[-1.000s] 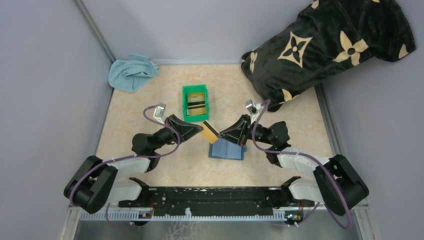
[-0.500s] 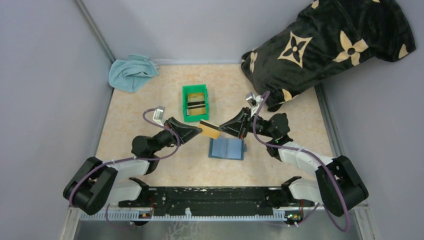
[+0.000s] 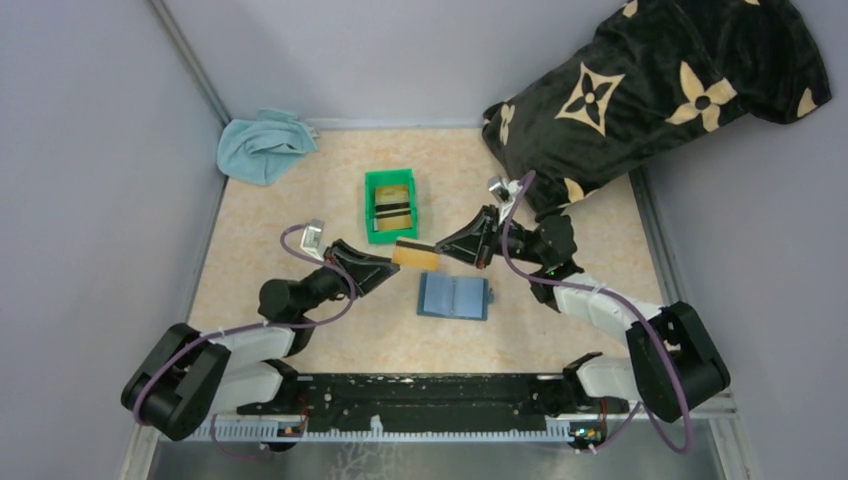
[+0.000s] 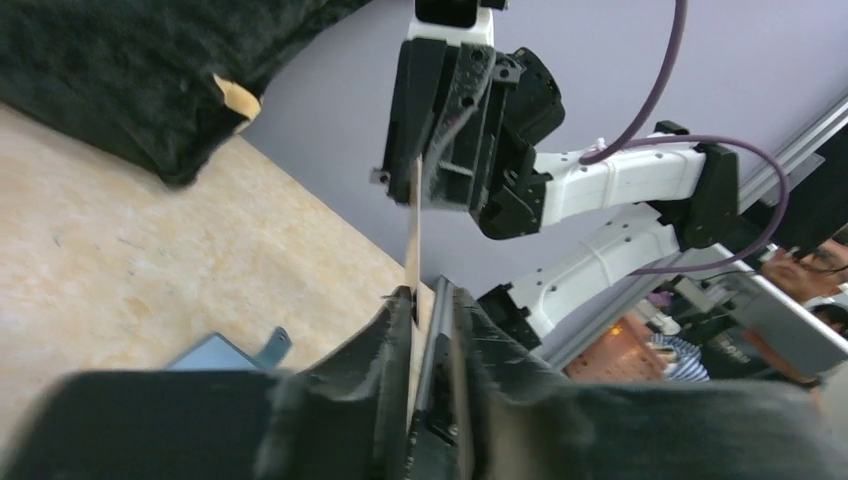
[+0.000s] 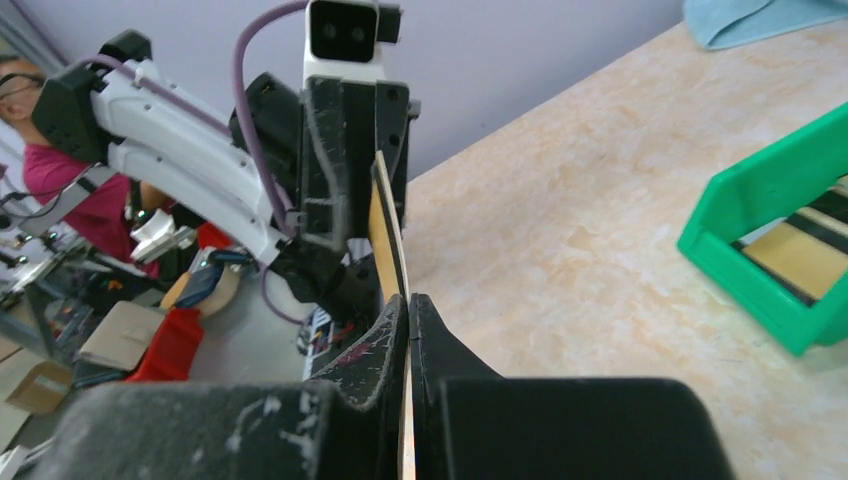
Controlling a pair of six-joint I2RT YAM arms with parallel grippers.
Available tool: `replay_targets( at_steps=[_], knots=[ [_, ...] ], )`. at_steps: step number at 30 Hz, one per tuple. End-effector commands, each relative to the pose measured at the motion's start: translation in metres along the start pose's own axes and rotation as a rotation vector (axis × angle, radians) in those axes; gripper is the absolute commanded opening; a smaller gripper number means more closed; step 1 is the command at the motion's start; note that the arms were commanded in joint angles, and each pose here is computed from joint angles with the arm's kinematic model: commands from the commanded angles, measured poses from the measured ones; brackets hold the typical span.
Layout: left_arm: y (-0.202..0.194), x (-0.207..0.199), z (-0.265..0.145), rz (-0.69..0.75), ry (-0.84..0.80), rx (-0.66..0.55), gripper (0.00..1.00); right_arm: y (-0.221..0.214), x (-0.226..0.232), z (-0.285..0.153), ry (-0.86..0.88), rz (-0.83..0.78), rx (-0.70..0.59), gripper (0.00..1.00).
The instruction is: Take the credit cards out of the card holder
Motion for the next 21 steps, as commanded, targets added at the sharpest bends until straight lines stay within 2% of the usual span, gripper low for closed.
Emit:
replay_targets(
  at_steps=[1, 3, 6, 12, 21],
  knots=[
    [0.011, -0.016, -0.007, 0.089, -0.078, -0.069, 0.45, 0.045, -0.004, 0.002, -0.028, -0.134, -0.125, 0.0],
    [0.011, -0.01, -0.009, 0.09, -0.037, -0.077, 0.65, 0.049, -0.006, 0.003, -0.028, -0.139, -0.127, 0.0],
    [0.01, 0.003, -0.013, 0.102, 0.062, -0.086, 0.81, 0.052, -0.012, 0.007, -0.03, -0.144, -0.126, 0.0],
    [0.015, 0.027, -0.027, 0.148, 0.303, -0.11, 0.8, 0.056, -0.076, 0.026, -0.197, -0.074, -0.075, 0.0],
    [0.036, 0.018, -0.03, 0.266, 0.387, -0.078, 0.8, 0.075, -0.191, 0.067, -0.556, 0.084, 0.125, 0.0]
  ],
)
Point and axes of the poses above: each gripper's point midway between its finger pads, its own z axis out along the fingers, its own x axis along the line the jaws close on, y = z × x, the point moved 5 cm from there along -z, back along the fingers, and after that the axes turned 10 degrees about z, right-handed, at the moved point
